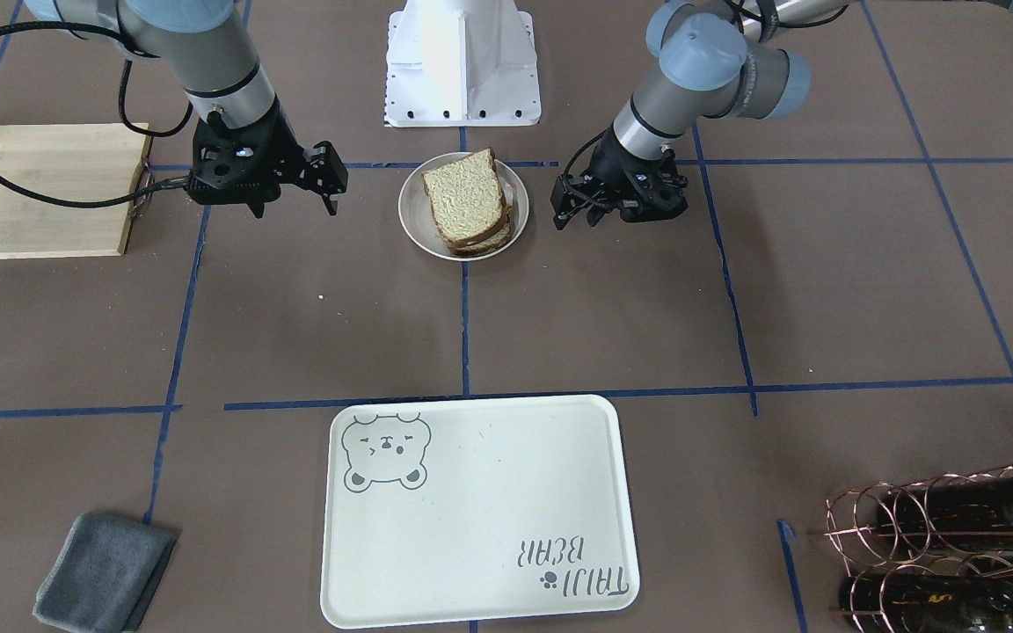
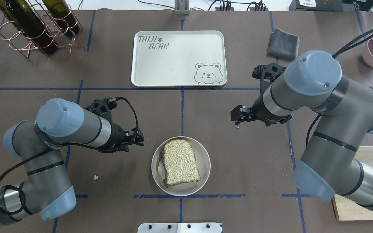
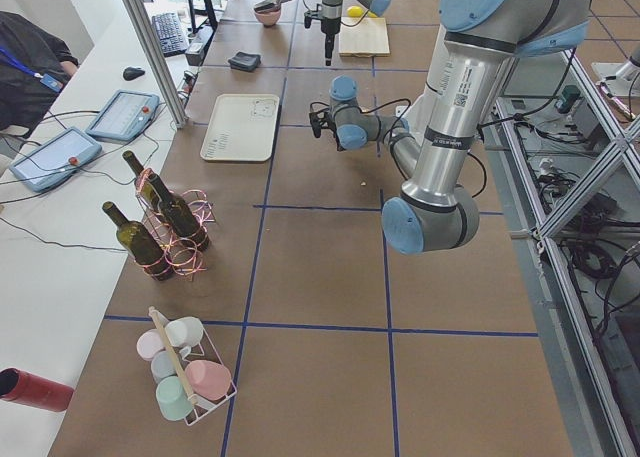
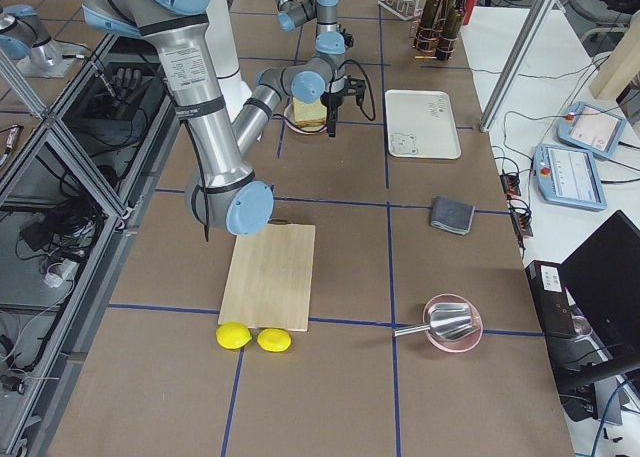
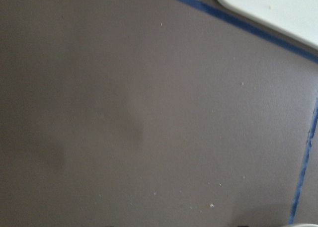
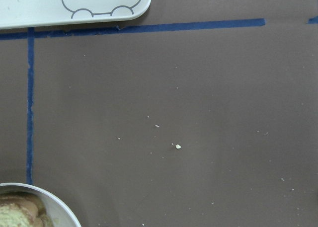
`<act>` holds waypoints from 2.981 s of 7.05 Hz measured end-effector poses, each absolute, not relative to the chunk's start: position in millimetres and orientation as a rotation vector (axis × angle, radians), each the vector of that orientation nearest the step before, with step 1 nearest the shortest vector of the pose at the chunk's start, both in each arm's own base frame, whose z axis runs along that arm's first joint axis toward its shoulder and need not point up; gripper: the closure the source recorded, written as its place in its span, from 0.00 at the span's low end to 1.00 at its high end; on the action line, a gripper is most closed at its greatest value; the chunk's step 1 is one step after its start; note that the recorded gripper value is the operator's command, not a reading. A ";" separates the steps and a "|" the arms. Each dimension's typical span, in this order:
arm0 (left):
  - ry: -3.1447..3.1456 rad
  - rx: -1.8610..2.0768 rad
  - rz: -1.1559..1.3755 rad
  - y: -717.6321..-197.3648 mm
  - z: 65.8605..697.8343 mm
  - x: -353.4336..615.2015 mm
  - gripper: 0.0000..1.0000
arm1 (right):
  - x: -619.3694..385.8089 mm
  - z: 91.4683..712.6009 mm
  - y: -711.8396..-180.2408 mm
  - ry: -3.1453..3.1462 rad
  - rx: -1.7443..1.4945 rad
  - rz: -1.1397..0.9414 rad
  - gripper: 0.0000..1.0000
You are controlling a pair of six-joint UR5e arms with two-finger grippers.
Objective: Make sandwich and place on tray
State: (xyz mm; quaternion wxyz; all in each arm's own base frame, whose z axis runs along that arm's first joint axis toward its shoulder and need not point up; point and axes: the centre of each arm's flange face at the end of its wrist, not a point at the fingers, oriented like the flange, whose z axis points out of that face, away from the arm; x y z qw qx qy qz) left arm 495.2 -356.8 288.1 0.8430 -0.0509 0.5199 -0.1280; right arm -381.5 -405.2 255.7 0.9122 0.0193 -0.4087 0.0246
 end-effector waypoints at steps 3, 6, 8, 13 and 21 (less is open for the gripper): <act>1.078 -0.132 -0.255 -318.0 278.1 530.0 0.51 | -354.6 272.5 -420.3 -0.825 0.036 0.017 0.00; 1.069 -0.128 -0.238 -298.0 276.7 550.7 0.52 | -332.9 278.3 -432.9 -0.840 0.015 0.033 0.00; 1.068 -0.136 -0.233 -290.0 273.9 560.1 0.57 | -329.1 281.3 -434.5 -0.839 0.013 0.033 0.00; 1.064 -0.156 -0.248 -286.2 270.7 573.1 1.00 | -319.0 287.0 -431.3 -0.836 0.016 0.035 0.00; 1.351 -0.225 -0.281 -292.8 231.9 537.7 1.00 | -215.7 386.7 -452.2 -0.701 0.098 -0.142 0.00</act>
